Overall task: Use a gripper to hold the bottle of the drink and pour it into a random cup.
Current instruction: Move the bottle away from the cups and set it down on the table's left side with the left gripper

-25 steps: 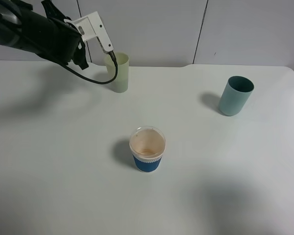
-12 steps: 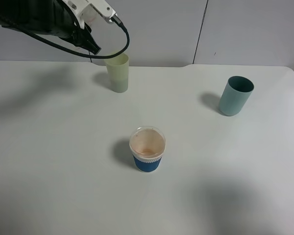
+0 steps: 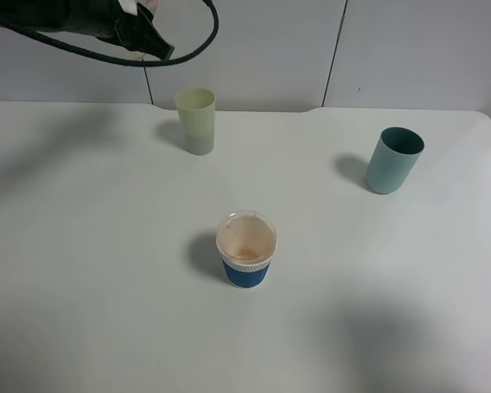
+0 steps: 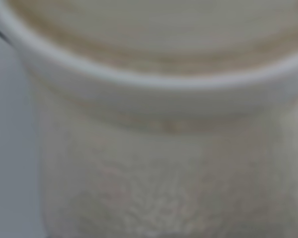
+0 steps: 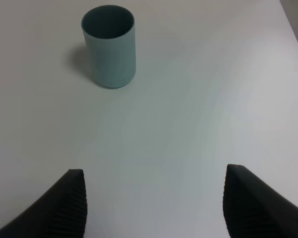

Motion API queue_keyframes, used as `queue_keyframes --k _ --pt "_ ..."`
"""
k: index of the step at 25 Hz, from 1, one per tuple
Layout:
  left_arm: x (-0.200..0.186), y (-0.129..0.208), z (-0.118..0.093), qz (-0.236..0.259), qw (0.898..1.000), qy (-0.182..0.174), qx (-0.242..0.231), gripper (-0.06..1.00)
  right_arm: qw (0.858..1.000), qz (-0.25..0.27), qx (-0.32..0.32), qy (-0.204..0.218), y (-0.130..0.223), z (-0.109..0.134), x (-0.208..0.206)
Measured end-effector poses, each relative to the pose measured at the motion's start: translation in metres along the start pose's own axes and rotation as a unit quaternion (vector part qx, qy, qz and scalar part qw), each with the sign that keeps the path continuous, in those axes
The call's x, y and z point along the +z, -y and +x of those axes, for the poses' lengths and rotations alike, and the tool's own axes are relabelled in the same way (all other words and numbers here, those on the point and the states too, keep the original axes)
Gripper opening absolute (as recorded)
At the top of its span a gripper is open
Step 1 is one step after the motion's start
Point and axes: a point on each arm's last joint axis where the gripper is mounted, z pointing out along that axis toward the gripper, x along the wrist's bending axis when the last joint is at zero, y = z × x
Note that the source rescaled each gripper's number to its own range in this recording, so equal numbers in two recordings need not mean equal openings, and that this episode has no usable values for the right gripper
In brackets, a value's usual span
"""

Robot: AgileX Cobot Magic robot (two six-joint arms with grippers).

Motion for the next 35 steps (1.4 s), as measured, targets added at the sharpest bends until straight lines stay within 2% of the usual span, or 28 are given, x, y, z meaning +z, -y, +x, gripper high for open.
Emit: queue_keyframes --k 5,6,9,13,17,26,30,35 --pt "-0.01 -0.02 0.007 -0.085 0.993 0.007 -0.081 0.0 1.0 0.0 0.0 0.0 0.0 0.0 0.0" --pt "-0.012 -0.023 0.006 -0.098 0.99 0.019 -0.1 0.0 1.0 0.0 0.0 0.0 0.0 0.0 0.0" --pt "-0.014 -0.029 -0.002 -0.13 0.983 0.07 -0.109 0.0 1.0 0.0 0.0 0.0 0.0 0.0 0.0" --pt "-0.015 -0.025 -0.015 -0.129 0.977 0.13 -0.113 0.0 1.0 0.0 0.0 0.0 0.0 0.0 0.0" --pt "-0.011 -0.004 -0.02 -0.1 0.976 0.154 -0.119 0.0 1.0 0.0 0.0 0.0 0.0 0.0 0.0" --pt "0.001 0.076 -0.01 0.008 0.972 0.145 -0.183 0.0 1.0 0.0 0.0 0.0 0.0 0.0 0.0" --pt "-0.002 0.109 -0.01 0.014 0.973 0.124 -0.193 0.0 1.0 0.0 0.0 0.0 0.0 0.0 0.0" --pt "-0.013 0.137 -0.015 -0.009 0.976 0.108 -0.188 0.0 1.0 0.0 0.0 0.0 0.0 0.0 0.0"
